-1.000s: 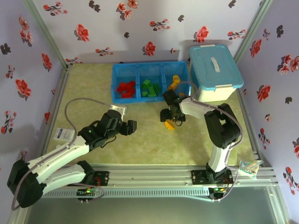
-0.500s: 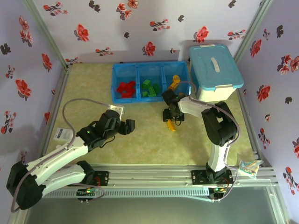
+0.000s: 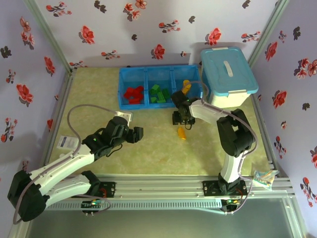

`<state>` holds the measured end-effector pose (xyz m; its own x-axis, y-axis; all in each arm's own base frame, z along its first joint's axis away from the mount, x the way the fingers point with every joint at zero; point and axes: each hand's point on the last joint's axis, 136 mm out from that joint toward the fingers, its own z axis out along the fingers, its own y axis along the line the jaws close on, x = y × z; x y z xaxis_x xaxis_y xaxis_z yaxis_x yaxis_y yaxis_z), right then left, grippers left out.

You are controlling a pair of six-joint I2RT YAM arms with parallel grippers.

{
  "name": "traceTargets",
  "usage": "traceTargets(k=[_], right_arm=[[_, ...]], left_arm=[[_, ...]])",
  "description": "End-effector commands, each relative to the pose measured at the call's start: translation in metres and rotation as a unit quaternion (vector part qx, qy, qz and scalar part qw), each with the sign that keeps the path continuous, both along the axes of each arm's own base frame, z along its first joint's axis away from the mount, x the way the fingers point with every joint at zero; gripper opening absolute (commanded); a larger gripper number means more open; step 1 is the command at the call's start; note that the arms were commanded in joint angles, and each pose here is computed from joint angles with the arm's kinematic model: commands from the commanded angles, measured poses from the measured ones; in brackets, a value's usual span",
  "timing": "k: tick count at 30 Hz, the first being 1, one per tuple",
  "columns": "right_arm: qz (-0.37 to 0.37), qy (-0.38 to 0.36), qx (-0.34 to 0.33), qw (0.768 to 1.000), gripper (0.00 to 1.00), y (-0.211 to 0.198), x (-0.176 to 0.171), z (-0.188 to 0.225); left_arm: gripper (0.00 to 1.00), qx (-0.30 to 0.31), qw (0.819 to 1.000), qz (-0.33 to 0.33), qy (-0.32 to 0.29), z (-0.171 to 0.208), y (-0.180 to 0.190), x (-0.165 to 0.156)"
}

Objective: Sort the legos into containers by color
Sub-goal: Pick up the lego from the center of the table, then place the lego in the container, then pick up the lego from the center of the table.

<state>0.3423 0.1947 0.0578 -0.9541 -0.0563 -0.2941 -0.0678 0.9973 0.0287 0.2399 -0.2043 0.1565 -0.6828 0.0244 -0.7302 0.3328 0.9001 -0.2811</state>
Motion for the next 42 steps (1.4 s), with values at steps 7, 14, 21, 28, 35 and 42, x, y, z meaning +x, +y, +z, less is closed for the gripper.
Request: traceTargets(k=[7,14,21,28,35,42], right_arm=[[-0.032,-0.086,-0.004,0.996,0.54,-0.032,0.065,0.085],[-0.055,-0.085,0.001,0.995,0.55,-0.048,0.110,0.091],[-0.066,-0.075,-0.030,0.994,0.84,-0.054,0.138,0.089],[-0.066,-0.115,-0.004,0.991,0.88,-0.055,0.114,0.111],[-0.026,-0.107,0.022,0.994,0.85,-0.044,0.058,0.101],[0.014,-0.075,0.033,0.997,0.78,-0.021,0.001,0.073]], left_arm=[[0.71,-0.021,1.000,0.014,-0.006,0.006,0.010,-0.007],[0.71,-0.024,1.000,0.003,0.001,0.000,0.008,-0.018],[0.71,-0.031,1.000,0.002,-0.001,0.003,0.009,-0.023],[0.71,-0.031,0.999,0.008,-0.010,0.004,0.013,-0.023],[0.70,-0.027,0.999,0.014,-0.012,0.002,0.015,-0.021],[0.70,-0.020,1.000,0.019,-0.008,-0.004,0.019,-0.022]])
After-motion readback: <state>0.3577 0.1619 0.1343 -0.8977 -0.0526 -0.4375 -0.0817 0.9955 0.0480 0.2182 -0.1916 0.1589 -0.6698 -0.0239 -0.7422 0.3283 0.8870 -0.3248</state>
